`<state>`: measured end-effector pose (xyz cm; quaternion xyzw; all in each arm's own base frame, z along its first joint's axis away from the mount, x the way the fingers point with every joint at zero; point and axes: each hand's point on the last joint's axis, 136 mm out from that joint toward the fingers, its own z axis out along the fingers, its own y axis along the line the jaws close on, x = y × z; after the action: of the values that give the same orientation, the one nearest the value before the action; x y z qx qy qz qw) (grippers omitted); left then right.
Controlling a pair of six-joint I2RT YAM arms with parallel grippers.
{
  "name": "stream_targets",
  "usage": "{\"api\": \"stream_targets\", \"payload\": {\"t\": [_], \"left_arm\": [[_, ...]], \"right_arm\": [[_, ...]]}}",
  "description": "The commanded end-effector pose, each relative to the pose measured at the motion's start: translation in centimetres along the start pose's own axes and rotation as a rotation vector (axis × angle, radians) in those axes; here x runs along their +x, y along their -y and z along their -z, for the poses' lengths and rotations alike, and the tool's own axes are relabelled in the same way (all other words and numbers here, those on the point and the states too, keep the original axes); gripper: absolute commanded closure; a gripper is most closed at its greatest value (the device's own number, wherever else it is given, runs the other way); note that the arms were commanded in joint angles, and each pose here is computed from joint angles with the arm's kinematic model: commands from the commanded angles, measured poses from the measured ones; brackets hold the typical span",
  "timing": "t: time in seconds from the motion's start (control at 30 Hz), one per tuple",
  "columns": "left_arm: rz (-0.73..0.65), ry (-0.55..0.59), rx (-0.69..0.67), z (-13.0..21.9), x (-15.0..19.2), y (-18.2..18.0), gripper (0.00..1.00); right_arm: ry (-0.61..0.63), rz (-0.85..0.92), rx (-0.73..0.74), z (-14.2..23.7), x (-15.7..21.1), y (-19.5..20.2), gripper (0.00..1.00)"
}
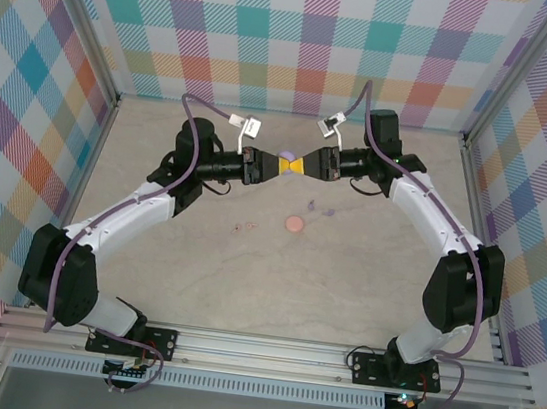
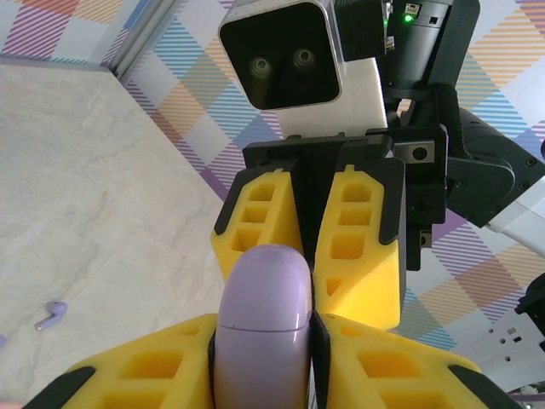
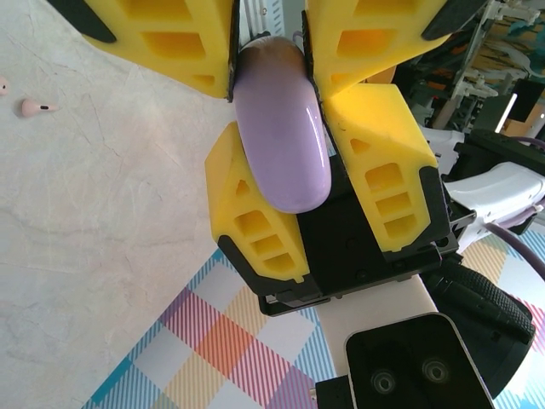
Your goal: Insert wireless bluetooth earbuds into charging case
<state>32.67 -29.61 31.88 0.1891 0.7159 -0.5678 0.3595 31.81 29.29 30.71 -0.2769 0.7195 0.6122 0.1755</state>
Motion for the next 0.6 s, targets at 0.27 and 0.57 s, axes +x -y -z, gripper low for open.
{"api": "stream_targets", "payload": {"t": [0.27,0.57], "left_arm": [[-0.069,0.005,0.059,0.2,-1.5,2.9,0.69],[-0.051,-0.047,0.091,-0.1,-0.6,3.0,0.68]], "right_arm": [[0.005,0.022,0.079,0.1,-0.6,0.7,0.79],[0.002,0.022,0.084,0.1,-0.9,0.7,0.79]]}}
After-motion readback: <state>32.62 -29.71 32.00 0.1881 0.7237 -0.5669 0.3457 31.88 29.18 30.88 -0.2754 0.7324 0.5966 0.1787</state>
